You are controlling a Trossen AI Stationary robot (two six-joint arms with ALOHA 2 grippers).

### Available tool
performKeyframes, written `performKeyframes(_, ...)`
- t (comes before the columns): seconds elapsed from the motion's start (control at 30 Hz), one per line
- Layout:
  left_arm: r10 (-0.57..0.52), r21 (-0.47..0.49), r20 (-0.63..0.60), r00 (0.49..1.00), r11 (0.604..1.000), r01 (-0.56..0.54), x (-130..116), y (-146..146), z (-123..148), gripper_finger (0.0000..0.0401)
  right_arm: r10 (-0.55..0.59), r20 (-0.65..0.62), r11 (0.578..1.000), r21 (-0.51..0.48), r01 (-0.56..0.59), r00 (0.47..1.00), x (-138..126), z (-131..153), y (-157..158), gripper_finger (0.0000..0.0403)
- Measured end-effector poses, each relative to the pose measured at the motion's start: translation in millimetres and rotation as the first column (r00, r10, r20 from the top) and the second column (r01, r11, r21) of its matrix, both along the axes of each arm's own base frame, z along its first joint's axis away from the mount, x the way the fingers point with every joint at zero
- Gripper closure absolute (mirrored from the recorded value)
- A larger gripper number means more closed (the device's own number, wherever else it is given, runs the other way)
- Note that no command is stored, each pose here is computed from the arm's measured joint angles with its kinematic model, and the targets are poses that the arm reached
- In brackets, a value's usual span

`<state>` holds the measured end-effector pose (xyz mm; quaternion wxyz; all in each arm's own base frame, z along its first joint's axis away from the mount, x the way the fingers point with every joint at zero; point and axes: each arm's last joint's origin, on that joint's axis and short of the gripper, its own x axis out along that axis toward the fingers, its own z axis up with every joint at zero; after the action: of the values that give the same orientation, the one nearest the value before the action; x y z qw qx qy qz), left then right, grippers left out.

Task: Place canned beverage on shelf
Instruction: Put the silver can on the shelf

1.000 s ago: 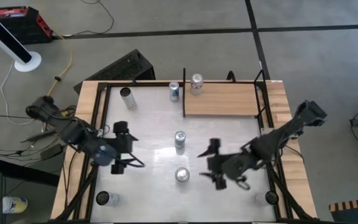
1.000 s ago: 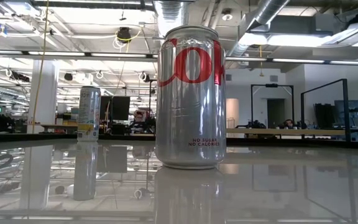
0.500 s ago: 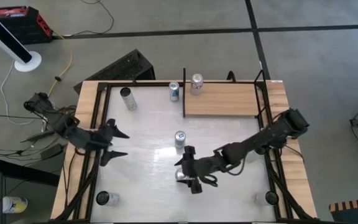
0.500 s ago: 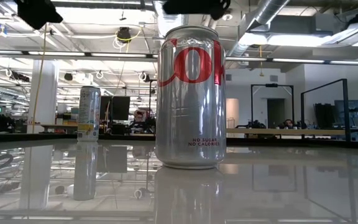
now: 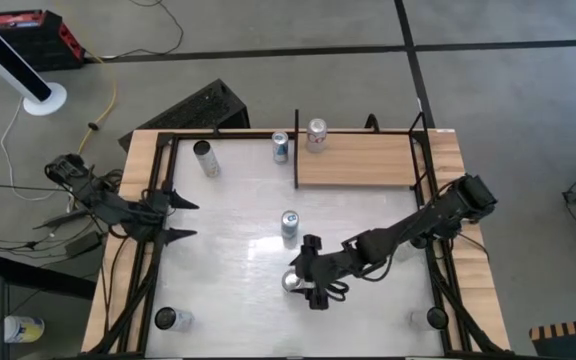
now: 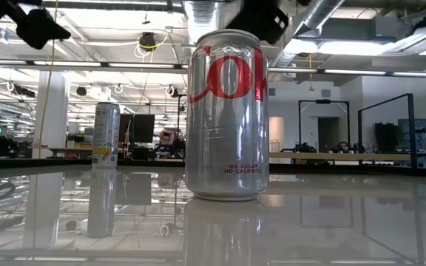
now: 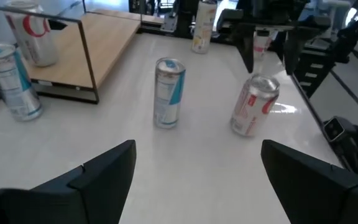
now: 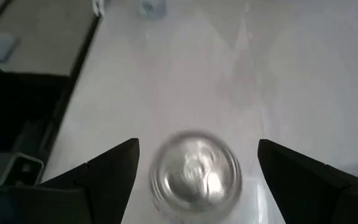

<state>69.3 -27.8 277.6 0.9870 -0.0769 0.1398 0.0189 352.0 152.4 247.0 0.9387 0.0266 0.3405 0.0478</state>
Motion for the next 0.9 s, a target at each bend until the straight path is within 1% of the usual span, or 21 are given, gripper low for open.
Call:
performKeyframes(0.13,0.008,0.001,0.000,1.000,1.000,-0.008,-5.0,3.6,-8.6,0.0071,-0.014,0.012,1.000,-0.003,0.014,1.000,-0.3,0.7,1.8,0.0049)
performKeyframes(0.27,0.011,-0.024,0.021,1.000,1.000,-0.011,-9.6,6.8,-12.8,0.0071,-0.017,0.007,1.000,0.003,0.017,1.000,-1.5,0.3,3.7,0.0049)
performKeyframes(0.33,0.011,-0.033,0.034,0.999,0.999,-0.010,-11.6,8.1,-12.5,0.0071,-0.033,-0.002,0.999,-0.015,0.033,0.999,-2.9,-1.4,4.7,0.0049)
performKeyframes(0.4,0.013,-0.043,0.048,0.999,0.999,-0.011,-13.8,9.7,-11.8,0.0071,-0.041,0.003,0.999,-0.026,0.041,0.999,1.0,-8.5,8.9,0.0049)
performKeyframes(0.47,0.014,-0.050,0.058,0.998,0.999,-0.011,-15.4,10.8,-11.4,0.0071,-0.049,-0.022,0.997,-0.053,0.048,0.999,-0.3,-14.9,10.1,0.0049)
performKeyframes(0.57,0.023,-0.052,0.064,0.998,0.998,-0.020,-16.5,11.8,-11.3,0.0071,-0.047,-0.012,0.998,-0.048,0.046,0.999,5.3,-21.3,13.8,0.0049)
performKeyframes(0.63,0.026,-0.055,0.068,0.997,0.998,-0.022,-17.0,12.2,-11.0,0.0071,-0.045,-0.045,0.997,-0.065,0.042,0.998,4.2,-28.4,14.2,0.0049)
performKeyframes(0.67,0.026,-0.055,0.069,0.997,0.998,-0.022,-16.9,12.2,-10.9,0.0071,-0.043,-0.037,0.997,-0.059,0.041,0.998,6.5,-30.6,15.2,0.0049)
performKeyframes(0.9,0.027,-0.055,0.069,0.997,0.998,-0.024,-17.2,12.4,-11.1,0.0071,-0.036,-0.032,0.998,-0.057,0.034,0.999,7.3,-32.2,18.3,0.0049)
